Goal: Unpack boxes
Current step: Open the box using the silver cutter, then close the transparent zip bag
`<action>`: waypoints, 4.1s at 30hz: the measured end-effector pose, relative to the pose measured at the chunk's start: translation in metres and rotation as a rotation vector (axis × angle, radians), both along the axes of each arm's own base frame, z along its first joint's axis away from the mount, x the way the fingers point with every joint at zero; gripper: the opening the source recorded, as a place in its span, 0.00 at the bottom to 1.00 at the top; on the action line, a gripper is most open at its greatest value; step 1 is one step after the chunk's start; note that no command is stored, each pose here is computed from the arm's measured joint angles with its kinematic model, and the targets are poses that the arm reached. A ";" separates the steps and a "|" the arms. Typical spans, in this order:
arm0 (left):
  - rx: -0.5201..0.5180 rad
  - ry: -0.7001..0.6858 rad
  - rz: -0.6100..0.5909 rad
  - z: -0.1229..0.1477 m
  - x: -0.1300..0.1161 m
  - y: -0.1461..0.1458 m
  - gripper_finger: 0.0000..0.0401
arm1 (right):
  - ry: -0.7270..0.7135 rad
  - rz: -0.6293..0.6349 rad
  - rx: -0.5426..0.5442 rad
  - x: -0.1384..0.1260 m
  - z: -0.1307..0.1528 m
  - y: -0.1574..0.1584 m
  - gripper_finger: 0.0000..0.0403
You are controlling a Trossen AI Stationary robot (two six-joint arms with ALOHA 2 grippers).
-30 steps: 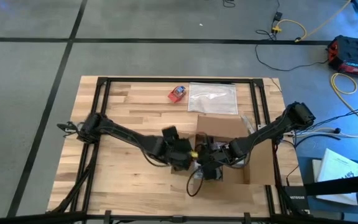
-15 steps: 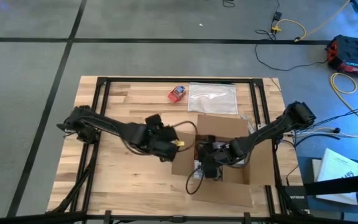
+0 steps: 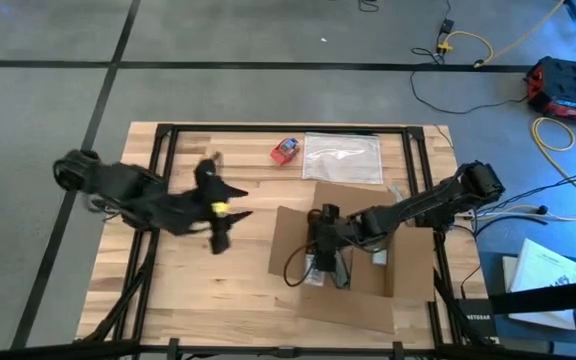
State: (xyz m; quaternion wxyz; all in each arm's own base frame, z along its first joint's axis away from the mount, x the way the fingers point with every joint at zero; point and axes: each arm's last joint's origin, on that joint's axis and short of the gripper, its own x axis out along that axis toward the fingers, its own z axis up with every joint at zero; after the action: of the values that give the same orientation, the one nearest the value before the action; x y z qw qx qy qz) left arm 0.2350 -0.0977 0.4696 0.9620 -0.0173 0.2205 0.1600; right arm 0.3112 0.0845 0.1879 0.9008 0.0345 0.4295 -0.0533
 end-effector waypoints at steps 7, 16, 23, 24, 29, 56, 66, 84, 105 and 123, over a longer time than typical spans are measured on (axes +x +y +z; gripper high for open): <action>-0.015 -0.299 -0.170 0.043 -0.058 0.004 0.46 | -0.130 -0.012 0.110 0.027 -0.012 -0.012 0.43; -0.230 -0.499 -0.487 -0.008 -0.107 0.021 0.46 | -0.228 -0.028 0.164 0.063 -0.021 -0.003 0.43; -0.411 -0.639 -0.628 -0.087 -0.126 0.040 0.46 | -0.280 -0.018 0.188 0.129 -0.020 0.006 0.43; -0.428 -0.641 -0.634 -0.097 -0.129 0.043 0.46 | -0.283 -0.016 0.185 0.141 -0.019 0.005 0.43; -0.438 -0.636 -0.602 -0.126 -0.142 0.054 0.46 | -0.347 0.017 0.196 0.195 -0.001 -0.006 0.43; -0.151 -0.065 -0.497 -0.200 -0.057 0.043 0.46 | 0.225 -0.270 -0.164 0.155 0.100 -0.044 0.43; -0.264 0.036 -0.332 -0.232 -0.014 0.055 0.46 | 0.394 -0.355 -0.322 0.101 0.139 -0.048 0.43; 0.080 0.288 -0.284 -0.276 0.013 0.099 0.46 | 0.215 -0.343 -0.324 0.049 0.213 -0.053 0.43; 0.207 0.785 -0.044 -0.278 -0.027 0.144 0.46 | 0.204 -0.438 -0.548 0.027 0.235 -0.093 0.43; -0.186 0.300 0.239 -0.219 -0.069 0.128 0.46 | 0.533 -0.561 -0.212 -0.032 0.154 -0.202 0.43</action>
State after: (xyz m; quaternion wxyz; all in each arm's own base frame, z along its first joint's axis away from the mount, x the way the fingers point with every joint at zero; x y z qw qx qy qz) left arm 0.1656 0.0305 0.2507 0.8869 -0.1080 0.3713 0.2528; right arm 0.2793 -0.1173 0.3418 0.7068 0.0422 0.6143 -0.3482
